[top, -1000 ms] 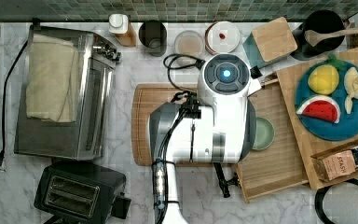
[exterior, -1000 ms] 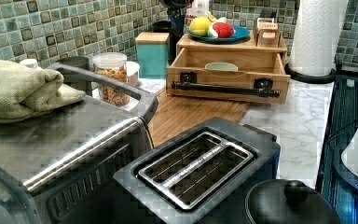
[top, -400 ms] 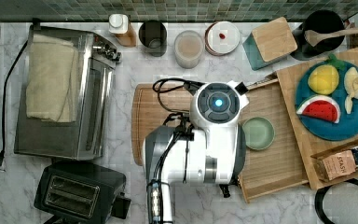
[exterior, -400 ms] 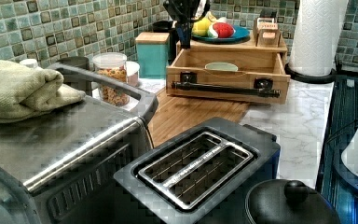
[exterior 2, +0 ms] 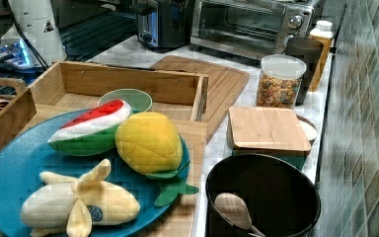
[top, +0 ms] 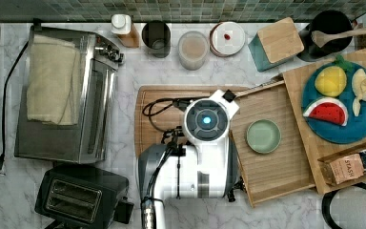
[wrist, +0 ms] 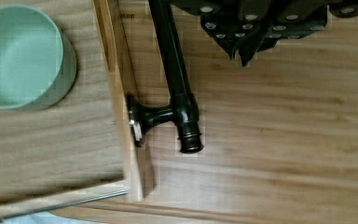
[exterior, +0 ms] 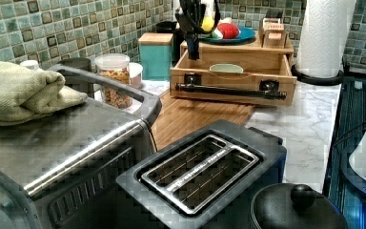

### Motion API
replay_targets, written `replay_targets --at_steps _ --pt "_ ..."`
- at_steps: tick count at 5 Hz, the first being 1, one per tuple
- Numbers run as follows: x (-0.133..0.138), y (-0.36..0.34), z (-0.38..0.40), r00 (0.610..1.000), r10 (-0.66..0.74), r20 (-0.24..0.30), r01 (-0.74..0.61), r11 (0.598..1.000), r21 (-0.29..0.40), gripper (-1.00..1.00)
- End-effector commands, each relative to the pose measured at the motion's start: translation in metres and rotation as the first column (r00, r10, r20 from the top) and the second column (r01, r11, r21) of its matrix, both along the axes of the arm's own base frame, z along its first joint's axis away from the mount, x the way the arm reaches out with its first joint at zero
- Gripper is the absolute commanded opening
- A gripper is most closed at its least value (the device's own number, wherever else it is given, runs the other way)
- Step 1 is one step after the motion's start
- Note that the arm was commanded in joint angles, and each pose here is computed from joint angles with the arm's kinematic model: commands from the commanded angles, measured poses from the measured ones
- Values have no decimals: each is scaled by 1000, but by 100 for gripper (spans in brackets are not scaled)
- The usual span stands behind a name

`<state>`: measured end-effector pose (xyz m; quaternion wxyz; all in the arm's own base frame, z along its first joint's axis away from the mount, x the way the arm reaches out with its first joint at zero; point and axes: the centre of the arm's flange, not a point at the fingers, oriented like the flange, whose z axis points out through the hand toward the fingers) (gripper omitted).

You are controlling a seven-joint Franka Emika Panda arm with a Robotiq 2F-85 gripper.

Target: Close the drawer.

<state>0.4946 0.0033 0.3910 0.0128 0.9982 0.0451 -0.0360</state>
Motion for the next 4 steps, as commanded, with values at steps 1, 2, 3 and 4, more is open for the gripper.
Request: replay_targets --at_steps 1,2,3,4 --pt "-47 41 -42 953 299 -50 -300 954 -9 -100" --pt "-57 32 -66 925 374 -68 -376 927 -11 -100" --pt "-66 19 -94 894 445 -51 -447 894 -29 -100" --pt "-66 9 -109 873 483 -67 -486 873 -37 -100"
